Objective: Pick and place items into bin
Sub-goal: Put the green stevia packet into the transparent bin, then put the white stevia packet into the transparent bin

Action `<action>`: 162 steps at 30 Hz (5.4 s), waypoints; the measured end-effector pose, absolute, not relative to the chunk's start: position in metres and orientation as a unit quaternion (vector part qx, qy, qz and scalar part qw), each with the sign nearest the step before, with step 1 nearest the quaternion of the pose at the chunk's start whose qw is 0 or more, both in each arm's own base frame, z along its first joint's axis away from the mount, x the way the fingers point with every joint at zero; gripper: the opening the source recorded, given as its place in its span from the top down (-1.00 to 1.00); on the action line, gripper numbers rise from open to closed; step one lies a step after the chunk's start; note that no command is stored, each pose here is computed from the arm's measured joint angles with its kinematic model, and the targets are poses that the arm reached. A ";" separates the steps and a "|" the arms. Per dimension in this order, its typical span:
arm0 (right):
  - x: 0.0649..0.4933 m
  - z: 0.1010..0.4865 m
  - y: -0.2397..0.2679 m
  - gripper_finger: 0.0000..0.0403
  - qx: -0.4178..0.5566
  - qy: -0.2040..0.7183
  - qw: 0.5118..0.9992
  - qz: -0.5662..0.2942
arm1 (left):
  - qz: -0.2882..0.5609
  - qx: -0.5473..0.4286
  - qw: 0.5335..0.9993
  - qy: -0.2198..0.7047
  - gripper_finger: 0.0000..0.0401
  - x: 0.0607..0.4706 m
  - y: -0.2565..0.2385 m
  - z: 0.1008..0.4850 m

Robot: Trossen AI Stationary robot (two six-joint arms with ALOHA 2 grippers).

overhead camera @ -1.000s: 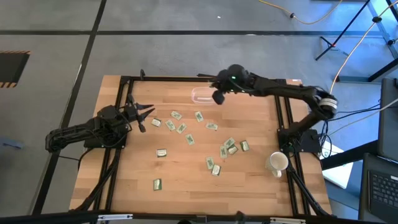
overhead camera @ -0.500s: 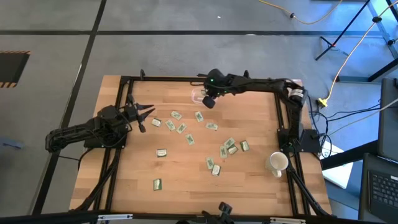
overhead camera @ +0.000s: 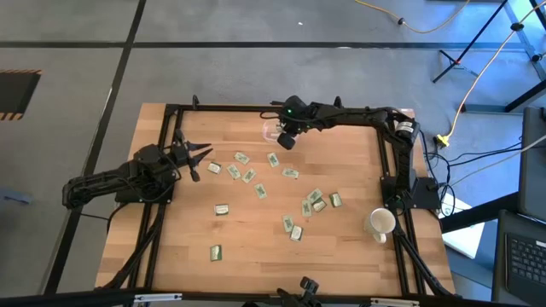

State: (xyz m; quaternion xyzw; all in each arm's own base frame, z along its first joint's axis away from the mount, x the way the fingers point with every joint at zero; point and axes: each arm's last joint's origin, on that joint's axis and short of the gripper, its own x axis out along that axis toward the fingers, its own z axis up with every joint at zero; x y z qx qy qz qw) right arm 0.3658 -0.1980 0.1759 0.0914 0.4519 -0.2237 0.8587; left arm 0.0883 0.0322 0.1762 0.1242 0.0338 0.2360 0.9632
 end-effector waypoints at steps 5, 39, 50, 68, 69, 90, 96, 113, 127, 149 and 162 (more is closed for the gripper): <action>0.364 0.175 -0.198 0.88 0.091 0.460 0.855 -0.222 | 0.236 0.124 0.963 0.034 0.66 0.088 0.032 0.176; 0.385 0.200 -0.078 0.58 0.014 0.617 0.785 -0.061 | 0.235 0.124 0.963 0.038 0.66 0.088 0.032 0.175; 0.386 0.175 -0.069 0.60 0.011 0.649 0.759 -0.049 | 0.235 0.124 0.963 0.042 0.66 0.088 0.032 0.175; 0.377 0.141 -0.055 0.60 -0.020 0.648 0.760 -0.043 | 0.235 0.123 0.963 0.045 0.66 0.088 0.032 0.174; 0.377 0.140 -0.055 0.60 -0.020 0.648 0.760 -0.043 | 0.235 0.123 0.963 0.045 0.66 0.088 0.032 0.174; 0.382 0.155 -0.058 0.98 -0.024 0.653 0.756 -0.038 | 0.234 0.124 0.963 0.045 0.66 0.088 0.032 0.174; 0.397 0.198 -0.084 0.97 -0.087 0.620 0.775 -0.079 | 0.234 0.124 0.963 0.045 0.66 0.088 0.032 0.174; 0.377 0.205 -0.189 0.96 -0.013 0.555 0.817 -0.157 | 0.234 0.124 0.963 0.045 0.66 0.088 0.032 0.174; 0.369 0.179 -0.187 0.96 -0.008 0.563 0.811 -0.155 | 0.234 0.123 0.963 0.045 0.66 0.088 0.032 0.174; 0.392 0.202 -0.158 0.43 0.019 0.520 0.852 -0.059 | 0.234 0.124 0.963 0.045 0.66 0.088 0.032 0.174; 0.410 0.178 -0.106 0.43 -0.072 0.479 0.874 -0.018 | 0.234 0.124 0.963 0.045 0.66 0.088 0.032 0.174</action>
